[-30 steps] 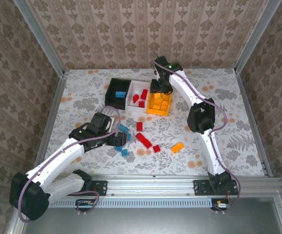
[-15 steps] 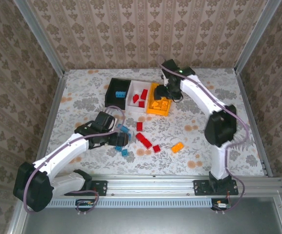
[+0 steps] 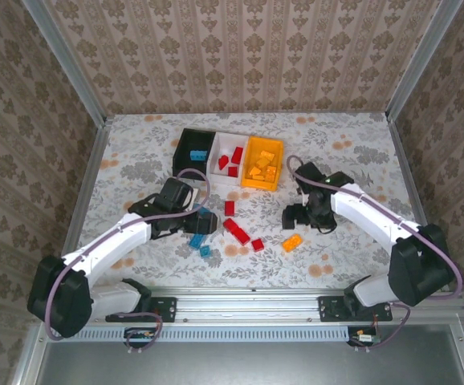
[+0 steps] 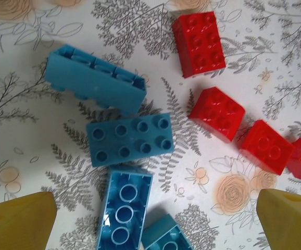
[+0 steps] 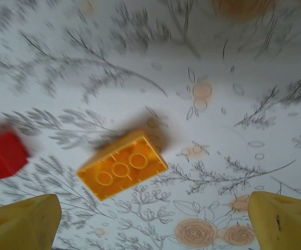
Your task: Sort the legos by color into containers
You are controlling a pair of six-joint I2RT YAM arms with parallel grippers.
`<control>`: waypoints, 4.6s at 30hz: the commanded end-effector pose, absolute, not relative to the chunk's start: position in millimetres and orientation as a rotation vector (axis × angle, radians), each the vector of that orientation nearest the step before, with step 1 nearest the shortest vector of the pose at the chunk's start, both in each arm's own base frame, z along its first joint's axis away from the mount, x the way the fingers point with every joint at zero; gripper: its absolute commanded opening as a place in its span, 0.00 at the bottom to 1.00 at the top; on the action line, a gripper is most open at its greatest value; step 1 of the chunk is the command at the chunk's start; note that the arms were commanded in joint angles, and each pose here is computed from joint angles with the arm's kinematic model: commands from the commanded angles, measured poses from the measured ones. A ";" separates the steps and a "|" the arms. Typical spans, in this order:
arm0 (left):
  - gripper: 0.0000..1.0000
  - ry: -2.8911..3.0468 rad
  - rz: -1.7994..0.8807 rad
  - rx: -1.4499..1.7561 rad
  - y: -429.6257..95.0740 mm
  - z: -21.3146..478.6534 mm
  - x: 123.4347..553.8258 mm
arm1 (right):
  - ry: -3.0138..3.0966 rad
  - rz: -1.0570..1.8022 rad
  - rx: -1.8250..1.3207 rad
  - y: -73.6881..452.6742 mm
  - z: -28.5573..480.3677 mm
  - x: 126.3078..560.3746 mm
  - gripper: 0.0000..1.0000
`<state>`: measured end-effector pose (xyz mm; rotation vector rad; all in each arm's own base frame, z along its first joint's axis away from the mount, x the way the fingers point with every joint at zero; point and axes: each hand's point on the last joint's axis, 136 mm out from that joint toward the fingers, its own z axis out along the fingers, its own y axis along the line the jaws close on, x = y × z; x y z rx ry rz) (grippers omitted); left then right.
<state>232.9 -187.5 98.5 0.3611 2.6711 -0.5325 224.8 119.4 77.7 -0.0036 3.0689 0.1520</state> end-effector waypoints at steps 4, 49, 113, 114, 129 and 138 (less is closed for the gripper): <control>1.00 2.625 -0.579 0.366 -196.4 117.9 243.8 | 3.064 0.160 -0.033 132.6 58.7 237.3 0.96; 1.00 2.670 -0.590 0.273 -179.1 98.3 231.6 | 3.107 0.019 -0.190 149.8 44.7 218.1 0.62; 0.91 2.706 -0.606 0.189 -191.0 94.0 266.5 | 2.842 0.401 0.050 154.8 86.4 302.3 0.82; 0.90 2.712 -0.603 0.190 -192.6 93.1 268.0 | 2.845 0.407 0.051 155.4 84.5 301.0 0.82; 0.89 2.808 -0.502 0.150 -185.8 70.6 271.1 | 2.861 0.431 0.036 167.7 72.1 298.5 0.81; 0.85 2.828 -0.502 0.154 -192.9 57.7 286.4 | 2.867 0.416 0.026 166.7 70.6 297.1 0.81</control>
